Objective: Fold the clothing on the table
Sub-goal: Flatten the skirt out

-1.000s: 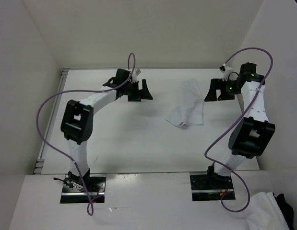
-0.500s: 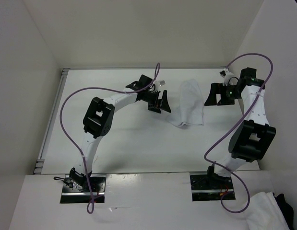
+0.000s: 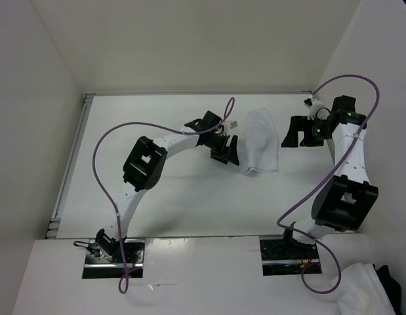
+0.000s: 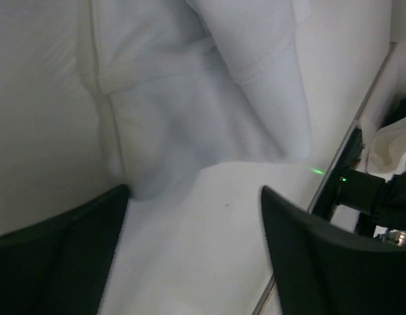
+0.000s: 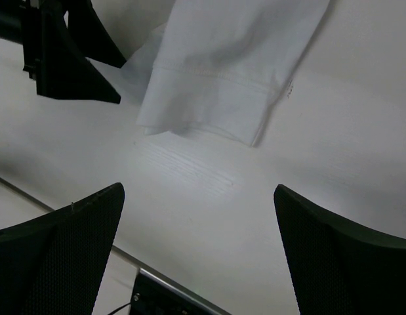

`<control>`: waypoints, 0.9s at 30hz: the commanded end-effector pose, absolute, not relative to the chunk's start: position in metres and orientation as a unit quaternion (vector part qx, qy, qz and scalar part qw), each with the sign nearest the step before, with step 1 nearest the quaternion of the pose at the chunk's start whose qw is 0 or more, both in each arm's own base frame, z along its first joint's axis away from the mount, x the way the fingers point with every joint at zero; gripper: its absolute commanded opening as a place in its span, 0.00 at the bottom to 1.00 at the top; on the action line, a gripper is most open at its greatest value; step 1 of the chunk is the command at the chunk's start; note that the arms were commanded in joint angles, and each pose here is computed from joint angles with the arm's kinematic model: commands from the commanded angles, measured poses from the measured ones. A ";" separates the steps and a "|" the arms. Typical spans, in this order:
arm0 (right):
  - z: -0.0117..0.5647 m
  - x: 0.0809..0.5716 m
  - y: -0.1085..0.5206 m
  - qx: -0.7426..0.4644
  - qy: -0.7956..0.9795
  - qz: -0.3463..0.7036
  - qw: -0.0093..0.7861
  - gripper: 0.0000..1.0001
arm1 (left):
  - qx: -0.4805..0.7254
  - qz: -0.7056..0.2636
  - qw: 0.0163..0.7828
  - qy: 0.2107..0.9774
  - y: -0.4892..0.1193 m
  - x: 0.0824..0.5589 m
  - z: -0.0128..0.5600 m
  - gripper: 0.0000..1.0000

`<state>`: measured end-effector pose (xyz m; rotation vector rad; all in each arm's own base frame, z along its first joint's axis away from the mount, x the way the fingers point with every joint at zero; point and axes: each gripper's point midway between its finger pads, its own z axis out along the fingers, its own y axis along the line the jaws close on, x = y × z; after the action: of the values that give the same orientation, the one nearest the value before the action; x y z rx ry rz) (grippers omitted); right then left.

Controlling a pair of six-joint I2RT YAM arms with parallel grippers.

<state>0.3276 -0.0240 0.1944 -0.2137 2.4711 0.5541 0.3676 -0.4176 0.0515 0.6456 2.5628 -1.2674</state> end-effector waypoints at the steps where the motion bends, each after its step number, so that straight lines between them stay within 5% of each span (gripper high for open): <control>1: 0.201 0.315 -0.019 -0.075 0.925 0.215 0.303 0.99 | 0.218 -0.393 0.093 0.888 -0.407 0.369 0.017 0.78; 4: 0.191 0.312 -0.016 -0.057 0.928 0.223 0.291 0.99 | 0.216 -0.389 0.096 0.890 -0.406 0.371 0.016 0.51; 5: 0.185 0.312 -0.022 -0.042 0.935 0.208 0.283 0.99 | 0.215 -0.383 0.100 0.893 -0.405 0.373 0.015 0.35; 9: 0.155 0.314 -0.045 0.021 0.952 0.148 0.266 0.99 | 0.215 -0.380 0.108 0.893 -0.405 0.375 0.020 0.08; 13: 0.132 0.306 -0.034 0.031 0.950 0.205 0.236 0.99 | 0.214 -0.377 0.111 0.894 -0.402 0.373 0.022 0.00; 21: 0.061 0.321 -0.018 0.090 0.948 0.283 0.112 0.94 | 0.219 -0.385 0.120 0.889 -0.403 0.371 0.036 0.00; 27: 0.051 0.346 -0.027 0.095 0.952 0.248 0.149 0.89 | 0.220 -0.388 0.126 0.886 -0.399 0.367 0.043 0.00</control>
<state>0.3112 -0.0205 0.0345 0.3172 2.8612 0.8004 0.3675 -0.4016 0.0264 0.6198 2.6203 -1.1504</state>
